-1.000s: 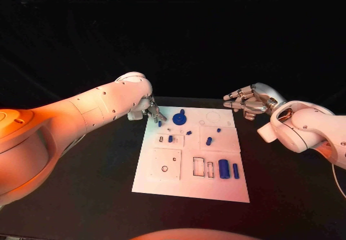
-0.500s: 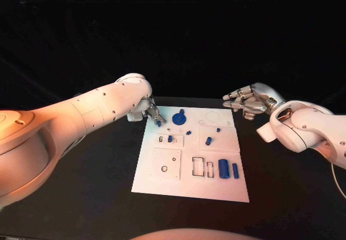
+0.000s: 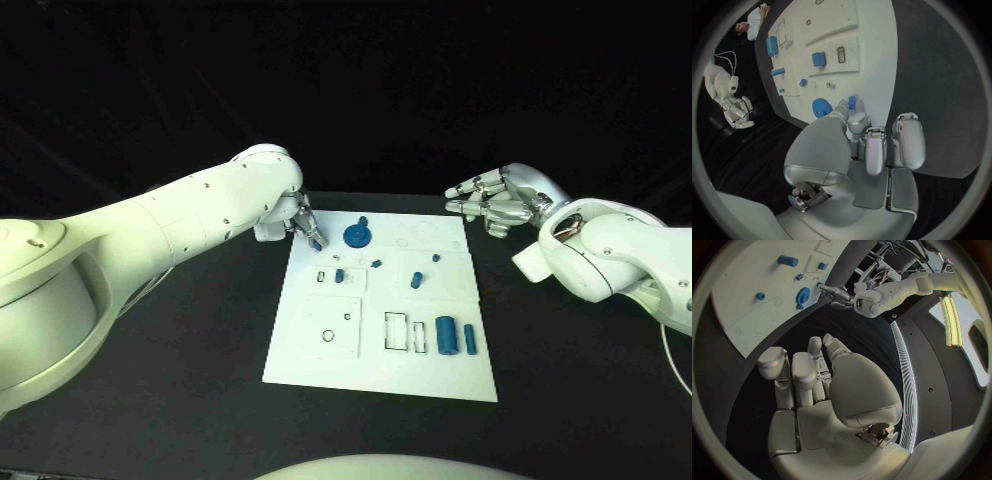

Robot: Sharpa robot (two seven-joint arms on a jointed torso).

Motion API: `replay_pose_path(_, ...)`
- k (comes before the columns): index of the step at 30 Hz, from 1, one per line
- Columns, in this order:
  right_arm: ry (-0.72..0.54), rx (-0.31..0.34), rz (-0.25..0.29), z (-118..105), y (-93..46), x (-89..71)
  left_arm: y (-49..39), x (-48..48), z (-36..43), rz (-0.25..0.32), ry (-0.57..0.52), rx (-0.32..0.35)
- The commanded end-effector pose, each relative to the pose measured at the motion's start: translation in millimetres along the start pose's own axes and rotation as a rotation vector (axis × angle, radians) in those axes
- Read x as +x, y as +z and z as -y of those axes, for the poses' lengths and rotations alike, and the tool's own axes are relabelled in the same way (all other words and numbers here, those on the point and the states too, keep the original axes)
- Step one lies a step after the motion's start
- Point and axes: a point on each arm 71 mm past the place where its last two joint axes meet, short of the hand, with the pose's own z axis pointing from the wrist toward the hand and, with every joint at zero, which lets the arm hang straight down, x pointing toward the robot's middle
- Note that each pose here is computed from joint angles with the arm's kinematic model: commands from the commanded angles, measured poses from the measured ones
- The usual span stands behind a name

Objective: Assemble the parts on the task board

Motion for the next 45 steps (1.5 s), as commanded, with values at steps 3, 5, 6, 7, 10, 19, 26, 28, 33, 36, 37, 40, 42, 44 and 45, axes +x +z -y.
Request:
replay_pose_path(3, -0.007, -0.007, -0.014, -1, 0.3, 1.5, 0.1, -0.7, 4.1, 0.021, -0.047, 0.052)
replay_pose_path(5, -0.007, -0.007, -0.014, -1, 0.2, 1.5, 0.1, -1.3, 4.0, 0.025, -0.062, 0.061)
replay_pose_path(6, -0.007, -0.006, -0.014, 0, 0.2, 1.4, 0.0, -1.3, 3.9, 0.025, -0.068, 0.065)
replay_pose_path(7, -0.007, -0.006, -0.014, 0, 0.2, 1.4, -0.1, -1.3, 3.7, 0.025, -0.074, 0.069)
replay_pose_path(10, -0.007, -0.004, -0.015, 0, 0.0, 1.3, -1.5, -0.6, 2.7, 0.023, -0.085, 0.08)
replay_pose_path(19, -0.008, 0.005, -0.018, 1, -1.1, 0.0, -16.6, 7.2, -2.9, 0.067, -0.137, 0.162)
replay_pose_path(26, -0.009, 0.009, -0.018, 2, -1.7, -1.0, -28.6, 28.7, -10.7, 0.091, -0.134, 0.222)
replay_pose_path(28, -0.009, 0.011, -0.019, 3, -1.8, -1.2, -30.6, 34.9, -13.5, 0.094, -0.126, 0.23)
replay_pose_path(33, -0.009, 0.013, -0.02, 3, -2.0, -1.4, -32.7, 46.0, -20.0, 0.094, -0.105, 0.237)
replay_pose_path(36, -0.009, 0.013, -0.021, 3, -2.1, -1.3, -31.8, 51.7, -24.2, 0.08, -0.093, 0.229)
replay_pose_path(37, -0.009, 0.013, -0.021, 4, -2.1, -1.2, -31.2, 53.4, -25.5, 0.076, -0.089, 0.226)
replay_pose_path(40, -0.009, 0.014, -0.021, 4, -2.1, -1.2, -29.8, 58.4, -27.9, 0.074, -0.067, 0.223)
replay_pose_path(42, -0.009, 0.015, -0.021, 4, -2.1, -1.3, -29.5, 60.7, -27.9, 0.076, -0.055, 0.226)
replay_pose_path(44, -0.009, 0.015, -0.021, 4, -2.2, -1.3, -29.4, 62.4, -27.7, 0.079, -0.045, 0.228)
replay_pose_path(45, -0.009, 0.015, -0.021, 5, -2.2, -1.3, -29.3, 63.2, -27.6, 0.08, -0.04, 0.23)
